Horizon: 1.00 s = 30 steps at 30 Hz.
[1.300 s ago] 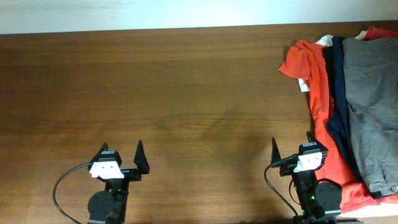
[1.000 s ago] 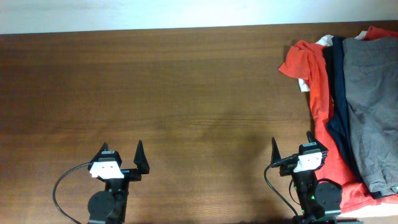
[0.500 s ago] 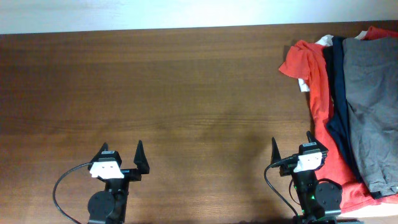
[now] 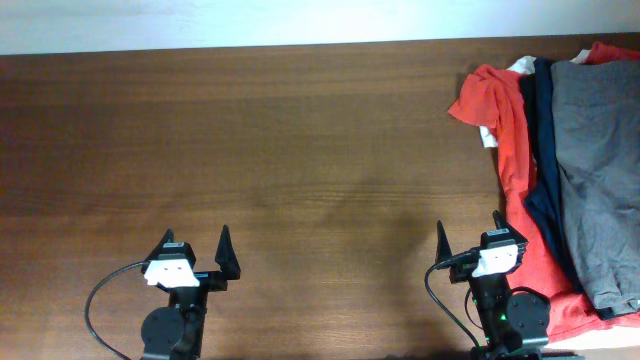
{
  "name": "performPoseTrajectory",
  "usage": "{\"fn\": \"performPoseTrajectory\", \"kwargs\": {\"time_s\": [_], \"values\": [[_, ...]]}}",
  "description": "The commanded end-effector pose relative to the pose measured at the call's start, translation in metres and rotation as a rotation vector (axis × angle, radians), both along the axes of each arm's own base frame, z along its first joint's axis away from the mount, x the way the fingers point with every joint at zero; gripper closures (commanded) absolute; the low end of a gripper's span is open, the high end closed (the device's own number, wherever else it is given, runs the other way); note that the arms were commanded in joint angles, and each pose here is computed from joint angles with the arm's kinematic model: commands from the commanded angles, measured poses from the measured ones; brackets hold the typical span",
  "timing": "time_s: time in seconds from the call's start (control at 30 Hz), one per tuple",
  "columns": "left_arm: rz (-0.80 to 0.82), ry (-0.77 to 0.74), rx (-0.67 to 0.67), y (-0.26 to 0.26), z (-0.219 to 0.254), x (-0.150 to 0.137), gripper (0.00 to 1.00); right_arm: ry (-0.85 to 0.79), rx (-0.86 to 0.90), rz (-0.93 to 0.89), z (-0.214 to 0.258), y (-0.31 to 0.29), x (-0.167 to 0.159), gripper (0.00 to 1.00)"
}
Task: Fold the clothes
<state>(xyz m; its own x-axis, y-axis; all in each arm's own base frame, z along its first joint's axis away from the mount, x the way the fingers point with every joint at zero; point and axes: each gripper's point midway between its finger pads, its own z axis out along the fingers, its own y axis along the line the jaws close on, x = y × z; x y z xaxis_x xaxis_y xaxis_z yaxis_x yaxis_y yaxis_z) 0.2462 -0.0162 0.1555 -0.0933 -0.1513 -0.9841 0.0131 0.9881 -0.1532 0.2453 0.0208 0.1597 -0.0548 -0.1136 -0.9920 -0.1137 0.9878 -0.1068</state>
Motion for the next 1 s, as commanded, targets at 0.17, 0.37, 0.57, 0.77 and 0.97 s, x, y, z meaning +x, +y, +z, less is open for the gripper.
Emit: {"fn": "performPoseTrajectory", "kwargs": {"time_s": [0.17,0.37,0.57,0.77,0.97], "values": [[0.006,-0.006,-0.009,0.0,0.0,0.0,0.01,0.005,-0.003,-0.007,-0.002,-0.002,0.0,0.02],[0.006,-0.006,-0.009,0.0,0.0,0.0,0.01,0.005,-0.002,-0.007,-0.002,-0.002,0.0,0.02],[0.006,-0.006,-0.009,0.0,0.0,0.0,0.01,0.004,-0.003,-0.007,-0.002,-0.002,0.0,0.02],[0.006,-0.006,-0.009,0.0,0.0,0.0,0.01,0.009,0.105,0.006,0.003,0.002,-0.001,0.02],[0.006,-0.006,-0.009,0.0,0.0,0.0,0.01,-0.141,0.111,0.012,0.096,0.001,-0.02,0.02]]}}
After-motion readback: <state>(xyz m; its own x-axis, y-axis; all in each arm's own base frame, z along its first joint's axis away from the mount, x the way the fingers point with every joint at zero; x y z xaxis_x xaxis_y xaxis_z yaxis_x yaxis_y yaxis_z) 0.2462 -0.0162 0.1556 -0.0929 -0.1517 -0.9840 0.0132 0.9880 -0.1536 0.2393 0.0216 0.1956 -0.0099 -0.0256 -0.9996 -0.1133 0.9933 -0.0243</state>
